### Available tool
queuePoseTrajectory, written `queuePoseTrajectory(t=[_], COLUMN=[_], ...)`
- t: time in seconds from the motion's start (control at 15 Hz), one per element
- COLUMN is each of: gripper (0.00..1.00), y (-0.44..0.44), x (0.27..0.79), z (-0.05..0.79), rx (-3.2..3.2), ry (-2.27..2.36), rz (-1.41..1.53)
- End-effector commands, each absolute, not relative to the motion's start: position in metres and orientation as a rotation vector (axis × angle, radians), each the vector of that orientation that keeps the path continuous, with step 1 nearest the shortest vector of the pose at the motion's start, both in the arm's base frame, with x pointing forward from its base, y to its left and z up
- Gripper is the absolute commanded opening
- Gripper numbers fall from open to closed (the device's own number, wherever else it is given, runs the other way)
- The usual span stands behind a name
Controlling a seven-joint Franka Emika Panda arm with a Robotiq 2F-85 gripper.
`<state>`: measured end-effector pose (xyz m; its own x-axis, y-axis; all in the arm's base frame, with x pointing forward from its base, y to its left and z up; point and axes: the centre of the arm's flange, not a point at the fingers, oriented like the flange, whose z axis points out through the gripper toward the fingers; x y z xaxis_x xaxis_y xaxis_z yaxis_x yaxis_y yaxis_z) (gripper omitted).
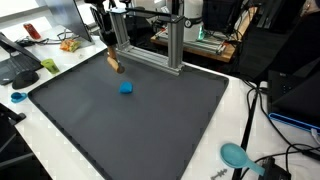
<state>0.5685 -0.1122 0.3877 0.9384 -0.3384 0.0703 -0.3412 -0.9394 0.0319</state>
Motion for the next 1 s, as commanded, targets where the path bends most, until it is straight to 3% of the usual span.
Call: queuePoseTrajectory(t=[0.0,0.2,0.27,0.93], gripper=[0.48,0.48,0.23,0.23], y=[-0.103,-0.083,-0.083,-0.079], x=[0.568,0.564,0.563,0.564], z=[0.390,0.391,0.390,0.347], rx=[3.001,2.951,2.950,2.857], ry=[-0.552,-0.575,-0.576,-1.164], rz=[0.126,0.158,0.158,0.006])
